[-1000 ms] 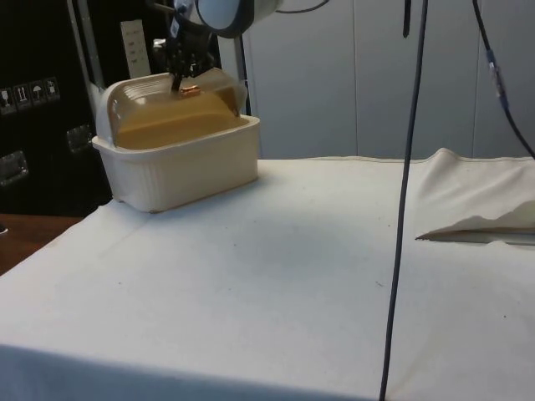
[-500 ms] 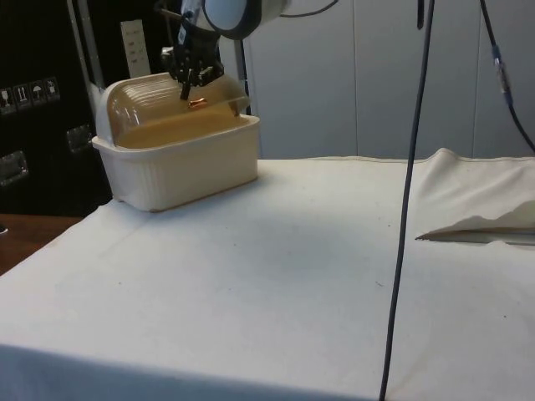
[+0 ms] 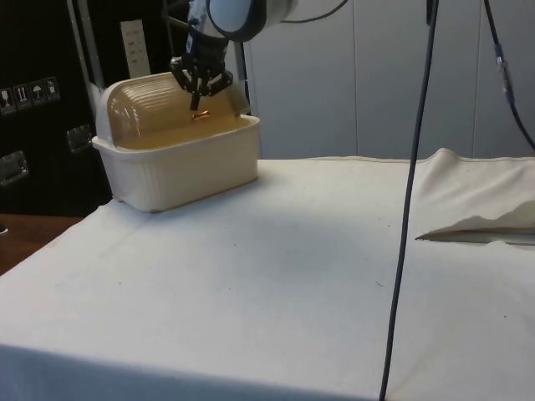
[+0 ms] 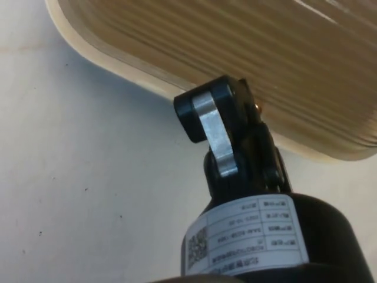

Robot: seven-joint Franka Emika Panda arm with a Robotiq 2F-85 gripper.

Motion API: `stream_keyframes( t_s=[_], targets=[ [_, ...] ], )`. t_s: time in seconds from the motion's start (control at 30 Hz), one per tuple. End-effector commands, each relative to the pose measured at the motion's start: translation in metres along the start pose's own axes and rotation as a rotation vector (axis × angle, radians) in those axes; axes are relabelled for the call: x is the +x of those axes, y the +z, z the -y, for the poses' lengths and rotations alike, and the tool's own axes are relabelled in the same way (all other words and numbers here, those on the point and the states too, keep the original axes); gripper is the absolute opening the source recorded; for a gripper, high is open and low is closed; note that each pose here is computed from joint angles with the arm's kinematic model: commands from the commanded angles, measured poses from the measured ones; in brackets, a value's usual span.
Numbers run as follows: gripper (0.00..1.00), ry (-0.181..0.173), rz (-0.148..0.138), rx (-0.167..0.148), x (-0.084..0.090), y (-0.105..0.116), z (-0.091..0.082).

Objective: Open the lid, then close it.

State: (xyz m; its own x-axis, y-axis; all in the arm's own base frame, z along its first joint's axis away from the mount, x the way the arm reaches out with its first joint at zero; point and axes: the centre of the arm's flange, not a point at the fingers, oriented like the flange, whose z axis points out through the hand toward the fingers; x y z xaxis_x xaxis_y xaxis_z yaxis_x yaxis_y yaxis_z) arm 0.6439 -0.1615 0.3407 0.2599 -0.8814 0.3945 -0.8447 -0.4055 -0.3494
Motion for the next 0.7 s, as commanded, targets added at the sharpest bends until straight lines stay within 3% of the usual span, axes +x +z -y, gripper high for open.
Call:
stream_keyframes(
  t_s=[0.0,0.1,0.13,0.17,0.2,0.43,0.47,0.5,0.67],
  targets=[
    [0.0,0.015,0.017,0.003,-0.003,-0.003,-0.002],
    [0.0,0.032,0.034,-0.004,-0.007,-0.003,-0.005],
    [0.0,0.021,0.016,-0.009,-0.002,0.0,-0.005],
    [0.0,0.037,0.039,-0.006,-0.008,-0.003,-0.006],
    [0.0,0.041,0.044,-0.008,-0.01,-0.004,-0.007],
    [0.0,0.045,0.074,-0.019,-0.023,-0.01,-0.012],
    [0.0,0.037,0.063,-0.02,-0.02,-0.006,-0.012],
    [0.0,0.043,0.079,-0.022,-0.026,-0.014,-0.012],
    [0.0,0.037,0.098,-0.033,-0.031,-0.026,-0.011]
  ],
)
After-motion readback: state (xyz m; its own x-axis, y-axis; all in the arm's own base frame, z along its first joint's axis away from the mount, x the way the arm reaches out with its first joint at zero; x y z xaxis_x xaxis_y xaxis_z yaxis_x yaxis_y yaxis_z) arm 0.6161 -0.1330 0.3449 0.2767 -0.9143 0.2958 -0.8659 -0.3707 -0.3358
